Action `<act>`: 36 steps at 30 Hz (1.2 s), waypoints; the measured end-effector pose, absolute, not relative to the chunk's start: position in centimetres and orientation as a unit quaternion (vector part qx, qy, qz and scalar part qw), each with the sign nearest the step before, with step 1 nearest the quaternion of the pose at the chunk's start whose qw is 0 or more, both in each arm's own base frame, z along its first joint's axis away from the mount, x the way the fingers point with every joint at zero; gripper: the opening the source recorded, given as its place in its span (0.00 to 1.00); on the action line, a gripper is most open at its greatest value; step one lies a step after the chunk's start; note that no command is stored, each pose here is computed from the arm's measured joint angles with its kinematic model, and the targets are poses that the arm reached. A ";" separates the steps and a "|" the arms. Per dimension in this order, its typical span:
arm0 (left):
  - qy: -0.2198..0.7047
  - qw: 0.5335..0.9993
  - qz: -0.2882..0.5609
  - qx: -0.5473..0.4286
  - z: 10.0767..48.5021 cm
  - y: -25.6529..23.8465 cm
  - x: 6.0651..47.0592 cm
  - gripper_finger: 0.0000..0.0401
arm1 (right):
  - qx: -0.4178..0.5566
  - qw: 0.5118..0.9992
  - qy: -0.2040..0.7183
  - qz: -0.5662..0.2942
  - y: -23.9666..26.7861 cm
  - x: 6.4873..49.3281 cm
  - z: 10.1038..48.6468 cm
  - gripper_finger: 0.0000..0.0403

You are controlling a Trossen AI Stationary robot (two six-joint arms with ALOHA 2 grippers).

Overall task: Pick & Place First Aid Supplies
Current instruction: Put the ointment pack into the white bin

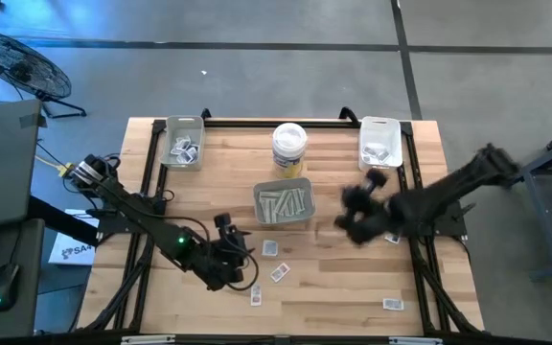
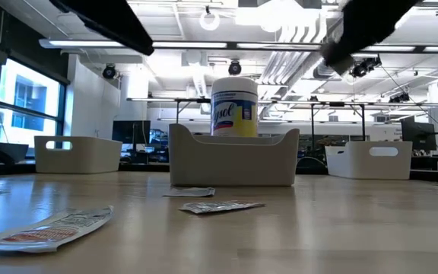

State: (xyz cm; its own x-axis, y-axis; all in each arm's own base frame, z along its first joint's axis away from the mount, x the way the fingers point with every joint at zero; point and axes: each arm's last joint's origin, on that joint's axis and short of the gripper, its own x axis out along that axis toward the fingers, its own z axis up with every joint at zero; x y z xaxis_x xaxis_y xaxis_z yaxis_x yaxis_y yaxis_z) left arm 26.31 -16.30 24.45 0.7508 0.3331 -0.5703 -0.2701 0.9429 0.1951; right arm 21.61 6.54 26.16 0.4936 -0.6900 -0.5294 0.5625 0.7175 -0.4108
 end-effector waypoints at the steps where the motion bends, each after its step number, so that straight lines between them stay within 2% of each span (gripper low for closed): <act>1: 0.311 0.933 0.170 0.054 24.4 -16.1 26.4 0.50 | -0.067 0.845 0.362 -0.387 5.1 21.1 26.4 0.00; 5: 0.295 0.932 0.200 0.067 24.7 -15.7 26.4 0.50 | 0.009 0.781 0.416 -0.466 0.6 19.6 26.7 0.00; 10: 0.284 0.926 0.232 0.086 24.8 -14.8 26.8 0.50 | 0.033 0.709 0.447 -0.544 -3.7 19.1 25.6 0.00; 15: 0.300 0.918 0.245 0.086 24.6 -13.5 27.3 0.50 | 0.051 0.657 0.492 -0.568 -8.0 18.0 23.5 0.00; 18: 0.309 0.913 0.251 0.084 24.6 -12.8 27.5 0.50 | 0.076 0.661 0.495 -0.559 -10.8 17.5 22.3 0.00; 23: 0.313 0.909 0.265 0.079 24.5 -11.9 27.9 0.50 | 0.124 0.728 0.437 -0.514 -14.2 17.3 20.4 0.00; 25: 0.313 0.908 0.269 0.075 24.5 -11.7 28.0 0.50 | 0.138 0.715 0.449 -0.518 -14.6 16.5 19.9 0.00; 29: 0.315 0.907 0.271 0.072 24.5 -11.4 28.2 0.50 | 0.128 0.652 0.495 -0.560 -15.1 14.6 19.4 0.00; 36: 0.302 0.895 0.316 0.087 24.7 -9.3 29.0 0.50 | 0.117 0.644 0.517 -0.552 -15.9 13.7 19.4 0.00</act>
State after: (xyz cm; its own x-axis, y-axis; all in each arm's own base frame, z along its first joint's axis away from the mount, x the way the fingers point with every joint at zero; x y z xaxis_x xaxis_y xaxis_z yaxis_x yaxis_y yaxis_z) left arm 29.03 -9.33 24.74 0.6177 0.6182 -0.4861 -0.5127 0.7853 0.3472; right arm 13.71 -15.93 19.39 -0.1430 -0.5898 -0.7948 0.8314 0.3640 -0.4198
